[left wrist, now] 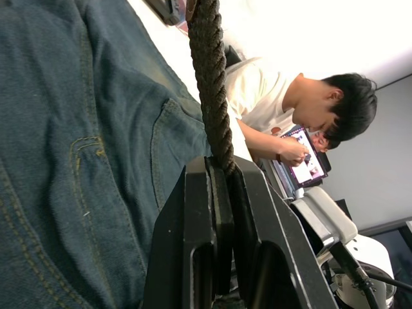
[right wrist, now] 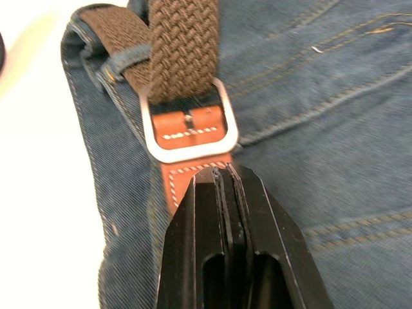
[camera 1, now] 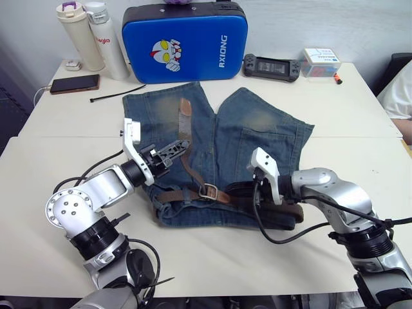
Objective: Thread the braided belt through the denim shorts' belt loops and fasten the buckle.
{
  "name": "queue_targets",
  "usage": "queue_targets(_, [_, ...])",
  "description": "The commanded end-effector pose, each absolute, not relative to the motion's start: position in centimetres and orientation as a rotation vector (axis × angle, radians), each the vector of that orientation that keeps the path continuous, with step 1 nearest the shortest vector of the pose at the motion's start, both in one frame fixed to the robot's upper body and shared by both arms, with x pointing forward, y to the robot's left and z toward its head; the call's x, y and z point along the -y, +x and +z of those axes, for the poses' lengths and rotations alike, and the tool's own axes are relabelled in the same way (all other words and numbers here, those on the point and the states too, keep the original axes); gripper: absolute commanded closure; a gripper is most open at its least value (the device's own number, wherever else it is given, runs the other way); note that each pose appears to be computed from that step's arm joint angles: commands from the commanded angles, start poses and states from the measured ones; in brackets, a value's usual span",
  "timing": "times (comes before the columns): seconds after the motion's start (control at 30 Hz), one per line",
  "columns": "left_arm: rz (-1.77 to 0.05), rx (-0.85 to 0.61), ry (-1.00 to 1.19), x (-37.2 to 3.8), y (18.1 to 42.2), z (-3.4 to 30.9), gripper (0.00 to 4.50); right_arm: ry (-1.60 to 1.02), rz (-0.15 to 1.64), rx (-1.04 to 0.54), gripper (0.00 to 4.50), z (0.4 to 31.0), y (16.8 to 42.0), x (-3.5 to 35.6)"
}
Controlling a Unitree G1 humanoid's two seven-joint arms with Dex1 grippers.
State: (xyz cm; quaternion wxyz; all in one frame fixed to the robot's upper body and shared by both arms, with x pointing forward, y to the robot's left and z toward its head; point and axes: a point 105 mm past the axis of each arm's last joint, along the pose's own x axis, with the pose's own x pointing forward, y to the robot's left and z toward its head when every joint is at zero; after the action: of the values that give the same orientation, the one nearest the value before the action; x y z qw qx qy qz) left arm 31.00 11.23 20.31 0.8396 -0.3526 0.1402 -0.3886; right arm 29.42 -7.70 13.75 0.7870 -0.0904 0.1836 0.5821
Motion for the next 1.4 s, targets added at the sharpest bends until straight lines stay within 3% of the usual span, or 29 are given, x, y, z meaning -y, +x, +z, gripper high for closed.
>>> queue_targets(0.03, [-0.847, -0.261, -0.735, -11.2, 30.9, 21.2, 4.50, -0.181, 1.301, -0.360, 4.47, 14.3, 28.8, 6.2])
queue_targets(0.5, [-0.872, -0.301, -0.682, -10.1, 30.6, 20.5, 4.50, -0.166, 1.331, -0.288, 4.47, 14.8, 29.7, 4.1])
queue_targets(0.83, [-0.797, -0.288, -0.640, -12.6, 31.0, 20.4, 4.50, -0.181, 1.381, -0.328, 4.47, 13.1, 30.0, 3.3])
queue_targets(1.4, [-0.685, -0.403, -0.506, -13.7, 31.3, 16.1, 4.50, -0.226, 1.430, -0.368, 4.47, 11.6, 30.0, 2.3])
